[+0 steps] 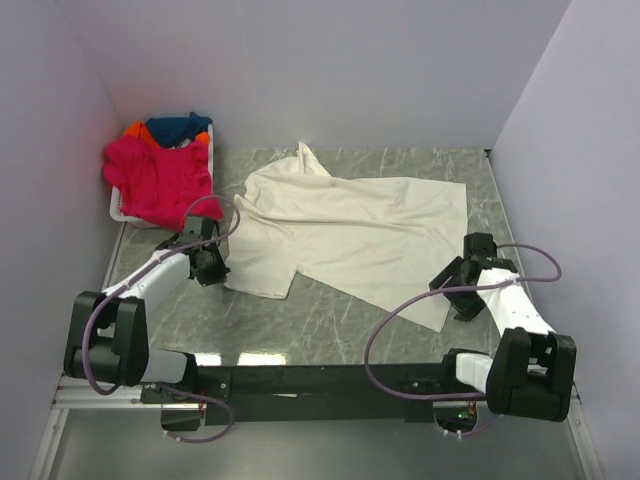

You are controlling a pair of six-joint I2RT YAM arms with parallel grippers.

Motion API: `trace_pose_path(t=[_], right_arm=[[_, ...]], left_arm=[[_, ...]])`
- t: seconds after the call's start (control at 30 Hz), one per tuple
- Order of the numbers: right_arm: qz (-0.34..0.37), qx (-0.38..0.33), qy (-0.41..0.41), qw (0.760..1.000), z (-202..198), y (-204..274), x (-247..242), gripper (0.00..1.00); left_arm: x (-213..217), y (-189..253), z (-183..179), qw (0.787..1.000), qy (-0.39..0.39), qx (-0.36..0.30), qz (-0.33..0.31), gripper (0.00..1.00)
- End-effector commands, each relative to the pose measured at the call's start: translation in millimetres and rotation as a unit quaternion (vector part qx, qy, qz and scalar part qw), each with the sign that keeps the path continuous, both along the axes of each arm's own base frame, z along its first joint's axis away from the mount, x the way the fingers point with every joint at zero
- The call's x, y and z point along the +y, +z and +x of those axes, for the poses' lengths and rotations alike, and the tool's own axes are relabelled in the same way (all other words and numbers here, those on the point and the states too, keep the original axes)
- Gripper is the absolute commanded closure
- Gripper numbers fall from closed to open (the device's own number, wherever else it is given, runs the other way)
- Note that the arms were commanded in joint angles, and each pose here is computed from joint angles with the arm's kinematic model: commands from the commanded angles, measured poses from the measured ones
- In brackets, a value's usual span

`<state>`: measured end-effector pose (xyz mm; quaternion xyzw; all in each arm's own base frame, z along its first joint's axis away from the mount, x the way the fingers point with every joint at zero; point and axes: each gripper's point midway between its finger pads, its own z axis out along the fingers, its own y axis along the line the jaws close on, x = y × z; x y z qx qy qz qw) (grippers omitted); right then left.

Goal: Fold and stack the t-shirts
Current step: Fold the tshirt

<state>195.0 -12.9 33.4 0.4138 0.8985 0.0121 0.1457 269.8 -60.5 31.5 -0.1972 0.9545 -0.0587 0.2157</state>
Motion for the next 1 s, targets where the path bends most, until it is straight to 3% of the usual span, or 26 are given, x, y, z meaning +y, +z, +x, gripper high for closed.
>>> trace_pose_path(t=[0.0, 0.2, 0.37, 0.53, 0.83, 0.97], right_arm=[[0.000, 0.029, -0.018, 0.999, -8, 4, -2, 0.17], [-0.023, 0.066, -0.036, 0.997, -29, 9, -9, 0.22], [-0.028, 0.092, -0.043, 0.994, -48, 8, -7, 0.32], [-0.021, 0.083, -0.041, 0.996, -48, 8, 0, 0.39], [-0.006, 0.089, -0.028, 0.996, -51, -9, 15, 0.41], [-0.008, 0.094, -0.021, 0.995, -51, -11, 16, 0.49]], left_arm=[[-5, 33, 26, 0.997, -0.006, -0.062, -0.037, 1.00], [-15, 55, 30, 0.993, -0.014, -0.095, -0.075, 1.00], [-20, 65, 18, 0.990, -0.015, -0.105, -0.095, 1.00], [-21, 78, 10, 0.987, -0.010, -0.119, -0.106, 1.00], [-19, 92, 11, 0.986, -0.009, -0.131, -0.103, 1.00], [-20, 98, 12, 0.985, -0.008, -0.134, -0.106, 1.00]])
